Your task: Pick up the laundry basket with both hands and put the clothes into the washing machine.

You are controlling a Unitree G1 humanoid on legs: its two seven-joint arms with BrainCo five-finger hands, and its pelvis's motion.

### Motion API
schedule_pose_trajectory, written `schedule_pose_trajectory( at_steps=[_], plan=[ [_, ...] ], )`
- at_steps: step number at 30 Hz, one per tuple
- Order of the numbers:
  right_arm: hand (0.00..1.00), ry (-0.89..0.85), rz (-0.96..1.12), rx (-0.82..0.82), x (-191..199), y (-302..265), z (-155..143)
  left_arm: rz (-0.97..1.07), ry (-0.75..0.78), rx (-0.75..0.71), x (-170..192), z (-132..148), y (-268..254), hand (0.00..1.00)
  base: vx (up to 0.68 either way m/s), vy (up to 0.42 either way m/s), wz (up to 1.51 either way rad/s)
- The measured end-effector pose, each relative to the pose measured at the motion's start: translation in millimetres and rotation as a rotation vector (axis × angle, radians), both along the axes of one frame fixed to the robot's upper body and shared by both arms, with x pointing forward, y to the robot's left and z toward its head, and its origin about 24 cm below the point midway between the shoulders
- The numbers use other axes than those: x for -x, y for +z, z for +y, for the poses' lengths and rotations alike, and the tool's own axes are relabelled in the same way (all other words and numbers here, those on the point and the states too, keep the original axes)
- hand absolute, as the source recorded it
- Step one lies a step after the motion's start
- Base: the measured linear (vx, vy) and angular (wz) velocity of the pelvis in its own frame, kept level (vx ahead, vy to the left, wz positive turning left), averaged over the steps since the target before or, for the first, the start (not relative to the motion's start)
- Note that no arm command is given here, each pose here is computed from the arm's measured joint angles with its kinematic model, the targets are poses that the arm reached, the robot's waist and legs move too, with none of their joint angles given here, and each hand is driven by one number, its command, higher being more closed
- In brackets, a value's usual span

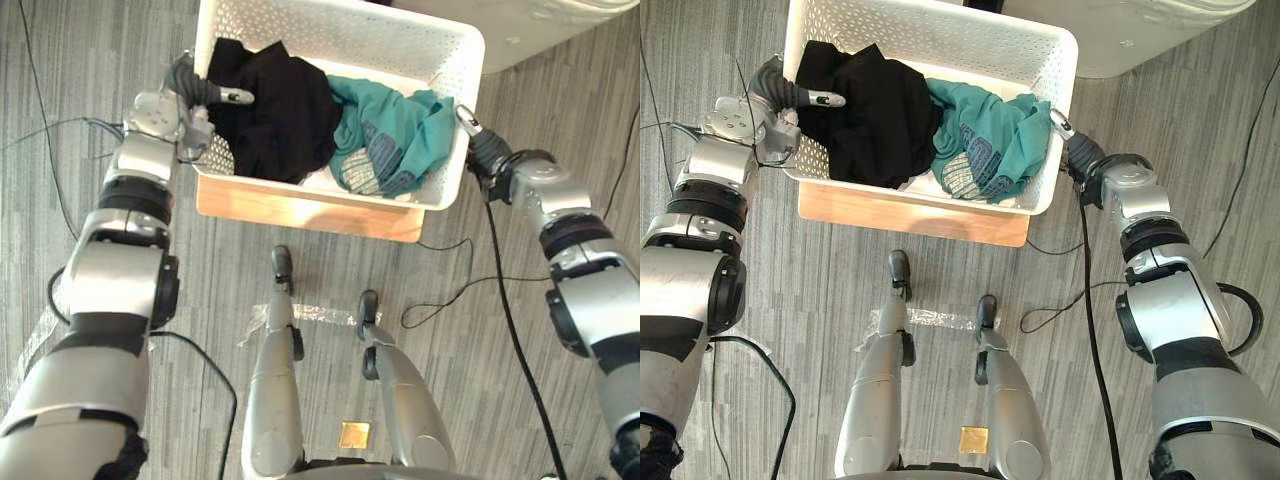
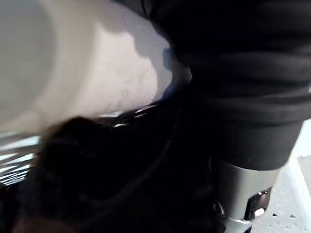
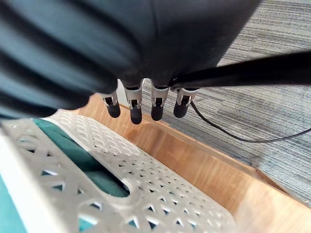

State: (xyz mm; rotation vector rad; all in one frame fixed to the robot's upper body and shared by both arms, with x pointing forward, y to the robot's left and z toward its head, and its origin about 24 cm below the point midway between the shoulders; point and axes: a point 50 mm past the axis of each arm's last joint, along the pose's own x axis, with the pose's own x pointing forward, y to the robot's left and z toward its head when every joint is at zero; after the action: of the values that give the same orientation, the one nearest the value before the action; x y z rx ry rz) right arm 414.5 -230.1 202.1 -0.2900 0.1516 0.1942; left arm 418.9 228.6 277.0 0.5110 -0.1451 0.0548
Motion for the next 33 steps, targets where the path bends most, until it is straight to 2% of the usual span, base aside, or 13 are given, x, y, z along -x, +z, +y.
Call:
schedule_pose_trajectory(
  at_steps=[4, 18, 19, 20, 33],
  plan=[
    [0.0, -0.026, -0.004, -0.059, -2, -2, 3, -0.012, 0.006, 0.031, -1, -4, 1, 0.0, 0.04, -0.03, 0.02],
    [0.0, -0.089, 0.0, -0.051, 1, 0, -16, -0.008, -0.034, 0.106, -6, -23, 3, 0.0, 0.03, -0.014, 0.03],
    [0.0, -0.09, 0.0, -0.051, 1, 0, -16, -0.008, -0.036, 0.107, -6, -24, 3, 1.0, 0.05, -0.019, 0.03],
    [1.0, -0.091, -0.001, -0.052, 1, 0, -17, -0.009, -0.038, 0.108, -6, -25, 3, 1.0, 0.04, -0.018, 0.02],
    [1.0, -0.13, -0.064, -0.075, 0, 16, -20, -0.04, 0.012, 0.076, -5, -24, 12, 1.0, 0.04, -0.019, 0.03]
  ],
)
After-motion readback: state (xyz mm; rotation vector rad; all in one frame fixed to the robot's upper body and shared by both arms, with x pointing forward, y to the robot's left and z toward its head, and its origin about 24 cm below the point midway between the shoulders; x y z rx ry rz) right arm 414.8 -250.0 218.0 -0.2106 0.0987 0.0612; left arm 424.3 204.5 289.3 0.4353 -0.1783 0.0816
